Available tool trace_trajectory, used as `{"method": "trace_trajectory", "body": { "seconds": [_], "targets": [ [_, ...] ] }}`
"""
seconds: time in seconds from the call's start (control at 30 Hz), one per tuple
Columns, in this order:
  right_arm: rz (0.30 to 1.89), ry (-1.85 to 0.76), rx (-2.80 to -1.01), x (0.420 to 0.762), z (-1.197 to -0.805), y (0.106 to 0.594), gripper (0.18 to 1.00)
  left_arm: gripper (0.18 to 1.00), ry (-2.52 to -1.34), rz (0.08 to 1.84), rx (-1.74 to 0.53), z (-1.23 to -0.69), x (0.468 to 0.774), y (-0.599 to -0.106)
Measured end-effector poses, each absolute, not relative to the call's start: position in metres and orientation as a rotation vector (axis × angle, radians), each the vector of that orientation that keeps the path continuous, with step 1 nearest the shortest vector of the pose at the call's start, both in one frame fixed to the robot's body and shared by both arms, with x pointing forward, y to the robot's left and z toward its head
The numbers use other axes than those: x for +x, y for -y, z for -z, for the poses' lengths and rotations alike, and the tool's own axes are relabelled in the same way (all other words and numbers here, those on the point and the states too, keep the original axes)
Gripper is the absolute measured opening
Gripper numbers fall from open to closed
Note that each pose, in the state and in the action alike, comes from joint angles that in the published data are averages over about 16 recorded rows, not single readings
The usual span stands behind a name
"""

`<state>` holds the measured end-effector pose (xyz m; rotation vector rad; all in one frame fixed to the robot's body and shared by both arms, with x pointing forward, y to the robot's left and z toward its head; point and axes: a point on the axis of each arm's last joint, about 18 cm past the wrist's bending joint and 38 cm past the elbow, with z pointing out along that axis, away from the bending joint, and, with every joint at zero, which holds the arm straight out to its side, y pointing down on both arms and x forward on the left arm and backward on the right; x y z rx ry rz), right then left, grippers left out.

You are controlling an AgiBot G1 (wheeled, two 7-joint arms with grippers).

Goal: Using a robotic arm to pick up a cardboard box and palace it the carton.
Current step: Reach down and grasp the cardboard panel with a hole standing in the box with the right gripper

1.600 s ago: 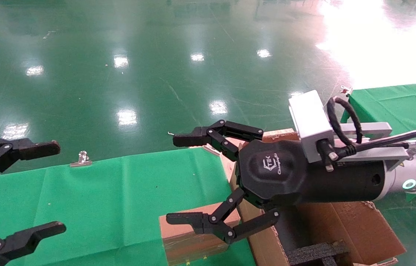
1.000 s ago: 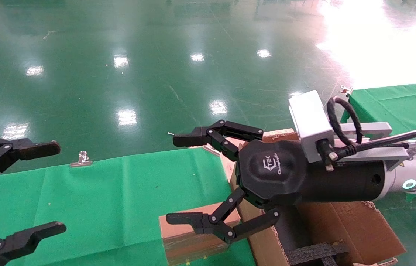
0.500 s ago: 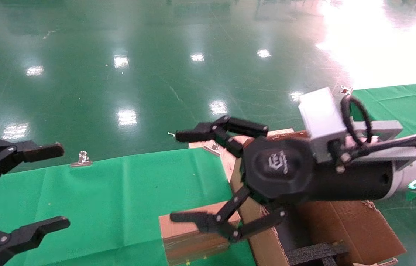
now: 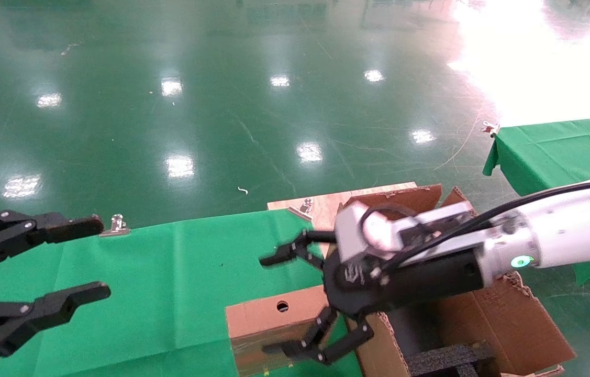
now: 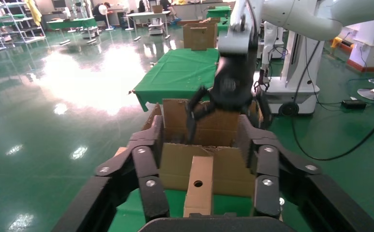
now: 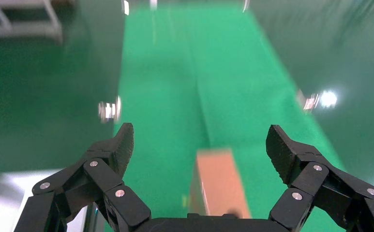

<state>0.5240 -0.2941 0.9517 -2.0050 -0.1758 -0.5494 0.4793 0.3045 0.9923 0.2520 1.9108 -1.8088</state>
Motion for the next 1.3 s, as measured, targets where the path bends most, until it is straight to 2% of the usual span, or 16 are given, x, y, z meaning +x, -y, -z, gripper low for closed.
{"method": "trace_trajectory", "body": {
  "seconds": [0.43,0.63,1.03,1.3],
  "targets": [
    [0.581,0.247,-2.323,0.560,-0.940,0.271,1.001,0.384,-1.911,1.809,0.252,-0.992,0.479,-0.305],
    [0.601,0.309,-2.447,0.574,-0.937,0.260,1.001,0.287,-1.911,1.809,0.252,-0.992,0.479,-0.305],
    [0.619,0.417,-2.584,0.589,-0.933,0.246,1.001,0.201,-1.911,1.809,0.252,-0.992,0.479,-0.305],
    [0.616,0.438,-2.600,0.591,-0.931,0.244,0.999,0.216,-1.911,1.809,0.251,-0.992,0.479,-0.305]
  ]
}}
